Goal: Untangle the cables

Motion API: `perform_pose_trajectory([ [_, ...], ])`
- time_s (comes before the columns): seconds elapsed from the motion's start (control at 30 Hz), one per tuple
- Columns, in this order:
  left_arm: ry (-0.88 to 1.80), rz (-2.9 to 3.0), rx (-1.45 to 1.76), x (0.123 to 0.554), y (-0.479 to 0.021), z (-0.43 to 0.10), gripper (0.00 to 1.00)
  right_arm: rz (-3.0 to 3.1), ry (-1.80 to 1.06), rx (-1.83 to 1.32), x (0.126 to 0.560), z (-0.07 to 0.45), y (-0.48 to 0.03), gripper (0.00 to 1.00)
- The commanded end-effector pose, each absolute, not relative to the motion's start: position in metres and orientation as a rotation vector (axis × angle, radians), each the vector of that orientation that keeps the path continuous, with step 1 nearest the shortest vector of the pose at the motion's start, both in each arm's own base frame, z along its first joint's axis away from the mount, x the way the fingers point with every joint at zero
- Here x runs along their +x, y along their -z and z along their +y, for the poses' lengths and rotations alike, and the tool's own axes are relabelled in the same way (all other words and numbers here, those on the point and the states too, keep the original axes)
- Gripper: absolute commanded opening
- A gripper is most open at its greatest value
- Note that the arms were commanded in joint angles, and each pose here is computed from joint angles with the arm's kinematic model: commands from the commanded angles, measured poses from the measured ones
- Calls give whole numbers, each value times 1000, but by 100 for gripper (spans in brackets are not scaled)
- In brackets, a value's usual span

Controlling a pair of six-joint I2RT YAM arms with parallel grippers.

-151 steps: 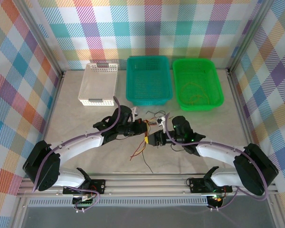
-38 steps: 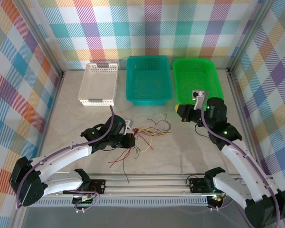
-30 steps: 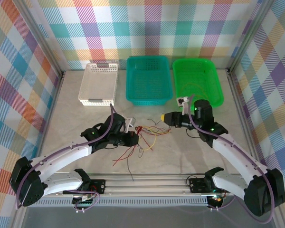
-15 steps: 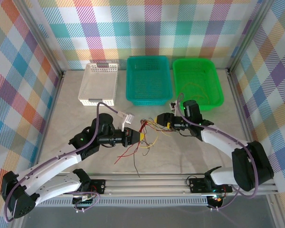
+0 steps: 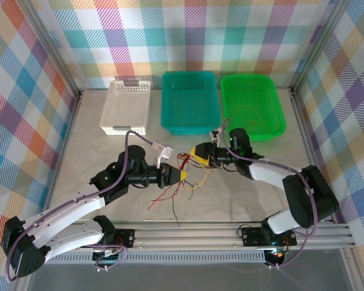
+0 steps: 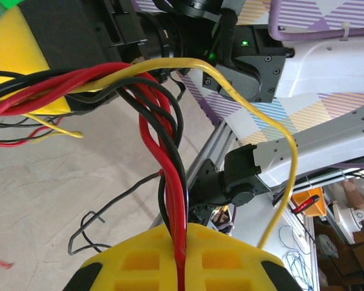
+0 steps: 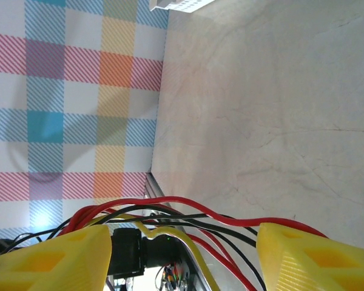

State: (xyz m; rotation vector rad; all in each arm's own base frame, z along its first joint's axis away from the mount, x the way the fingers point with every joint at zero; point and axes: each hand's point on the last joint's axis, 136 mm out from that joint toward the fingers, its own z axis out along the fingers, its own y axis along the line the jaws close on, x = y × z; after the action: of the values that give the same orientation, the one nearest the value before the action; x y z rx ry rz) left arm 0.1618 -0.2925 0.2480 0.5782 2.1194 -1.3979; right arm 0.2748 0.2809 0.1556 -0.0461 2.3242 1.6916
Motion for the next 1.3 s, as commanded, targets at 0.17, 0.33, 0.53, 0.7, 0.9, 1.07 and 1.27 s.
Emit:
perform_pose_trajectory([
  [0.17, 1283, 2082, 526, 172, -257, -282, 0, 2309, -1735, -249, 239, 283, -164, 60],
  [0.33, 1253, 2087, 489, 178, -254, -279, 0, 2318, -1744, -292, 221, 283, -155, 57],
  [0.53, 1260, 2085, 475, 182, -253, -282, 0, 2317, -1762, -363, 207, 290, -153, 51],
  [0.7, 1253, 2089, 480, 181, -254, -282, 0, 2320, -1683, -345, 212, 286, -154, 15],
  [0.9, 1190, 2130, 458, 176, -244, -266, 0, 2357, -1423, -173, 232, 253, -152, 0],
  [1.07, 1099, 2198, 425, 170, -233, -245, 0, 2355, -1344, 138, 255, 200, -145, 0],
  [1.27, 936, 2287, 340, 173, -223, -216, 0, 2328, -1313, 378, 271, 152, -145, 0],
])
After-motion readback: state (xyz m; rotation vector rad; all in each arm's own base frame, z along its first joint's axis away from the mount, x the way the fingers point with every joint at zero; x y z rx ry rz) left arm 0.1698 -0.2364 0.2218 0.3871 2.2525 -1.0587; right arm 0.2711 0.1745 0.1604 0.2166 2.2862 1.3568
